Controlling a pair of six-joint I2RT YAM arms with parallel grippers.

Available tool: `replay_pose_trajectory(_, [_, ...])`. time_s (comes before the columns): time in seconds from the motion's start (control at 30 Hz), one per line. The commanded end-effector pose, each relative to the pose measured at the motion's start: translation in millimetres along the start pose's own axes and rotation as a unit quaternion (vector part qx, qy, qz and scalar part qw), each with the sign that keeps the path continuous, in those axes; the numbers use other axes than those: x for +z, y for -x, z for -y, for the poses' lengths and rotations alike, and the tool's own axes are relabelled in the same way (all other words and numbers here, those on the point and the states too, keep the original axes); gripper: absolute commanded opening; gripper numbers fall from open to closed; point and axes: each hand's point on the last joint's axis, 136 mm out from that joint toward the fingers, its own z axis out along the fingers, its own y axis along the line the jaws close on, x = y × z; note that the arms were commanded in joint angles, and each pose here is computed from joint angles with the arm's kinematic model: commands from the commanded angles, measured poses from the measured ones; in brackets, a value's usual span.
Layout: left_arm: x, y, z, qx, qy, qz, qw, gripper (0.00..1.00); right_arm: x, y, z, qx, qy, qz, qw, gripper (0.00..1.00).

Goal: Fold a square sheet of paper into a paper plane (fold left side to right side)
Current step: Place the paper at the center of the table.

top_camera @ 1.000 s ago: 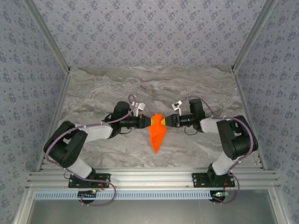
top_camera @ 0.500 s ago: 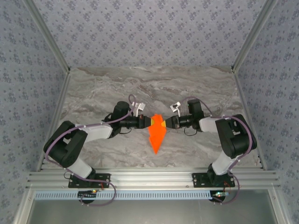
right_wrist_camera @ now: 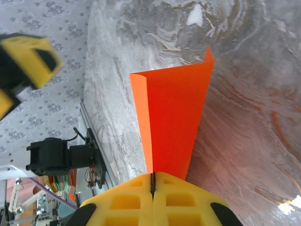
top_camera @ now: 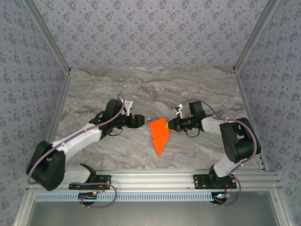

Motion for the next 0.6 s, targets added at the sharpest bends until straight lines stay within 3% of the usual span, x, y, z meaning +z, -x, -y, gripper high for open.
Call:
replay_pose_trajectory(0.0, [-13.5, -23.6, 10.0, 0.054, 0.036, -0.022, 0.998, 0.66, -1.3, 6.1, 4.0, 0.061, -0.038, 0.005, 0.997, 0.0])
replay_pose_trajectory(0.2, [2.3, -68.7, 55.9, 0.081, 0.011, -0.063, 0.995, 0.65, 5.8, 13.7, -1.4, 0.077, -0.052, 0.009, 0.996, 0.0])
replay_pose_trajectory(0.57, [46.7, -95.8, 75.1, 0.137, 0.071, -0.109, 0.982, 0.67, 21.9, 9.3, -5.9, 0.089, -0.092, -0.007, 0.992, 0.0])
